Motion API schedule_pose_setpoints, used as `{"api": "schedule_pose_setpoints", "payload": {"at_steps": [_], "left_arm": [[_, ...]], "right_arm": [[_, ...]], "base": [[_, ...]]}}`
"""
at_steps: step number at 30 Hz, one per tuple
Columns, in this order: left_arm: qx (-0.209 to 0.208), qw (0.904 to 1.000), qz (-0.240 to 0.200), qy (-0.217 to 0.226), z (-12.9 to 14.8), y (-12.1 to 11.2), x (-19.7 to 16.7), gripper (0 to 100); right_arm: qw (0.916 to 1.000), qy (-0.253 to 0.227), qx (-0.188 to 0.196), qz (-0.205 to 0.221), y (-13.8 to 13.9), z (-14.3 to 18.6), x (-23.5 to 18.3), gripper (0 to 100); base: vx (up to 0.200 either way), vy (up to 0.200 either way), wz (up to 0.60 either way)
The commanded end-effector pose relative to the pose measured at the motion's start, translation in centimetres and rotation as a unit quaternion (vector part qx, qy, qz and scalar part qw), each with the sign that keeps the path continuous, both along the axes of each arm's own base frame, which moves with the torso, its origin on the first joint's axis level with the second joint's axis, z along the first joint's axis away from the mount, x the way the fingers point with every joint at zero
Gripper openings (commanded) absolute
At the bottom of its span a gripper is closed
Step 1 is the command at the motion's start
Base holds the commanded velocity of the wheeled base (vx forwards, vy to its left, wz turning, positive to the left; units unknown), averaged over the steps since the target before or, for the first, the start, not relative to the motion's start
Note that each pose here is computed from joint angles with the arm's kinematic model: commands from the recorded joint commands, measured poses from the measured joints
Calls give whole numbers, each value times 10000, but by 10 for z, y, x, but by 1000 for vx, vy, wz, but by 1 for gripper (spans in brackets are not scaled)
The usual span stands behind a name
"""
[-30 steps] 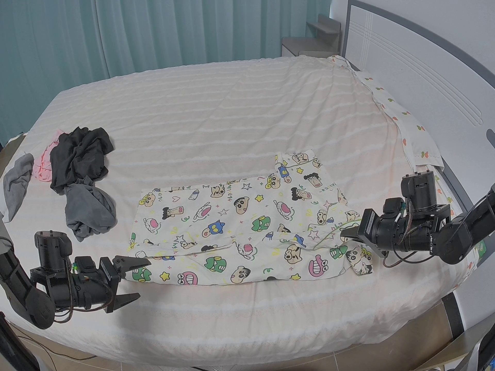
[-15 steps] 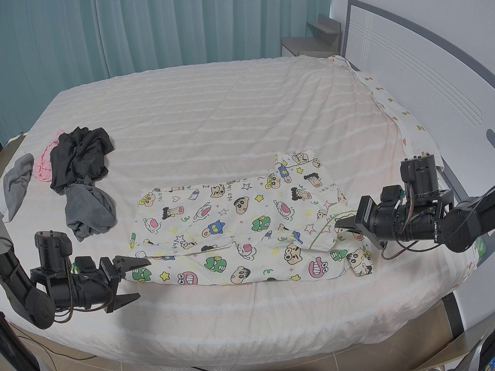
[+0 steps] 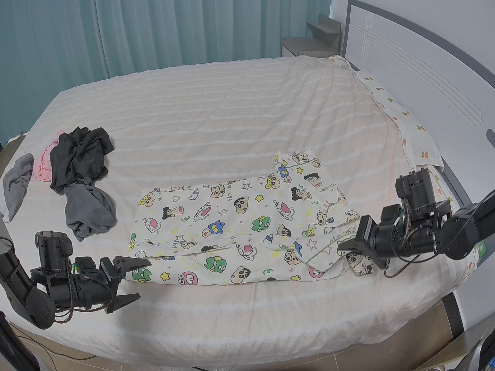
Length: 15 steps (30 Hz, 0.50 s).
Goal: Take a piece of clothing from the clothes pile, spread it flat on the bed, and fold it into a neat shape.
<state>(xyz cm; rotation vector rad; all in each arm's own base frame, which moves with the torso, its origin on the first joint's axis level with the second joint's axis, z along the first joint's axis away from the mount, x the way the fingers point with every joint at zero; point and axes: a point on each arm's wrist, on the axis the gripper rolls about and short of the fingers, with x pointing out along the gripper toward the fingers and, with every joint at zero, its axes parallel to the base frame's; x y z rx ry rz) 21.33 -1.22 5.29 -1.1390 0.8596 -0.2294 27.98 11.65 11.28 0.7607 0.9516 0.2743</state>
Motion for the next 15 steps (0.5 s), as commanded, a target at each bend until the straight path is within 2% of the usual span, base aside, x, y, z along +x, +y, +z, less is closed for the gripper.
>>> {"api": "schedule_pose_setpoints", "payload": {"at_steps": [1, 10, 11, 15], "left_arm": [[1, 10000, 0, -2, 0, 0, 0, 100], [1, 10000, 0, -2, 0, 0, 0, 100], [1, 10000, 0, -2, 0, 0, 0, 100], [-5, 10000, 4, 3, 0, 0, 0, 100]], "right_arm": [[9990, 415, -139, -31, -7, -20, -16, 0], [9984, 540, -182, -44, -9, -47, -20, 0], [9984, 526, -175, -67, -8, -63, -15, 0], [9986, 494, -159, -41, -7, -74, -17, 0]], "base": [[0, 0, 0], [0, 0, 0], [0, 0, 0], [0, 0, 0]]}}
